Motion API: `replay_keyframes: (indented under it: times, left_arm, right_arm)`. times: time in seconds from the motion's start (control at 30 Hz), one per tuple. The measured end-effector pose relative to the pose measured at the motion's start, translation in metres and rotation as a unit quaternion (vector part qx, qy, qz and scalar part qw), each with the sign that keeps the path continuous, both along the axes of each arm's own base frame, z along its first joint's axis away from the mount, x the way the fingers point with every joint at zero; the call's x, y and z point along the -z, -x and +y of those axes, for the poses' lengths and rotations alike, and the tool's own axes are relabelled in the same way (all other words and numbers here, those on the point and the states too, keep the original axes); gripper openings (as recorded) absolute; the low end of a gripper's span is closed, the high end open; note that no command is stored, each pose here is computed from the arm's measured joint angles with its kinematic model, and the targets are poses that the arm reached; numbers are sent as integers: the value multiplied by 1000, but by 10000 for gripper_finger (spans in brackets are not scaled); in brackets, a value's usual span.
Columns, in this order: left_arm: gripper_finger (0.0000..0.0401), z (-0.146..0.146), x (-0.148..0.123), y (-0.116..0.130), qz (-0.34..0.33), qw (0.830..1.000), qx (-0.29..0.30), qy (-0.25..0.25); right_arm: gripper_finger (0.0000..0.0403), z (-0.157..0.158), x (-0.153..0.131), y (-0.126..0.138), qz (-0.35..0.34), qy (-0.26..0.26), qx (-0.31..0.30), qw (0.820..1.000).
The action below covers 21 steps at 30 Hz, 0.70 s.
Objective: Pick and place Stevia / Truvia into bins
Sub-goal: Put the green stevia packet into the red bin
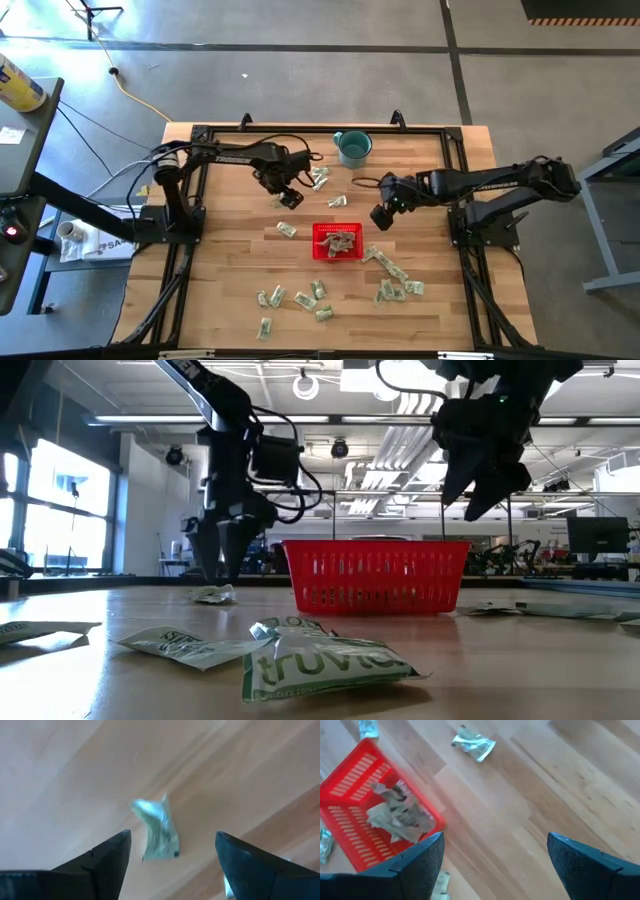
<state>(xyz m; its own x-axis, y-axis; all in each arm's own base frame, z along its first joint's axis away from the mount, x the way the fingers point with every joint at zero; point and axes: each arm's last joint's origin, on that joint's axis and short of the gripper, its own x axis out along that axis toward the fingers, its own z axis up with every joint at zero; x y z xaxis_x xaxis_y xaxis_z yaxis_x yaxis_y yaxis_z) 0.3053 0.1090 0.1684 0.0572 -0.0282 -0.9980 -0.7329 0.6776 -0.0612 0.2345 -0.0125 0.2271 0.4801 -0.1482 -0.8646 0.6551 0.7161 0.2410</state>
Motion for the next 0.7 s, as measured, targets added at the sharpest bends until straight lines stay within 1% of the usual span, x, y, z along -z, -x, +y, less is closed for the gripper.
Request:
replay_keyframes:
  times: [0.13, 0.23, 0.3, 0.37, 0.47, 0.6, 0.67, 0.7]
  left_arm:
    - [302, 2, 11, -1, 30, 999, 10, -17]
    - [287, 3, 18, 0, 53, 998, 19, -24]
    - [271, 3, 22, -1, 59, 998, 19, -28]
    - [246, 3, 24, -2, 60, 998, 18, -25]
    - [192, 3, 25, -3, 55, 998, 25, -15]
    - [93, 2, 24, -1, 64, 997, 33, -10]
    - [40, 1, 23, 2, 76, 996, 47, -6]
    - [25, 0, 21, 6, 87, 995, 55, -3]
  right_arm:
    - [342, -6, -1, -1, -8, 4, 9, 1000]
    - [342, -10, -2, -3, -22, 5, 29, 999]
    - [342, -11, -2, -3, -25, 7, 41, 999]
    - [342, -13, -2, -3, -27, 9, 57, 998]
    - [342, -14, -2, -3, -27, 11, 75, 997]
    - [342, -14, -2, -2, -23, 6, 86, 996]
    - [342, -13, -1, -1, -20, 5, 87, 996]
    - [342, -13, -1, -1, -18, 5, 87, 996]
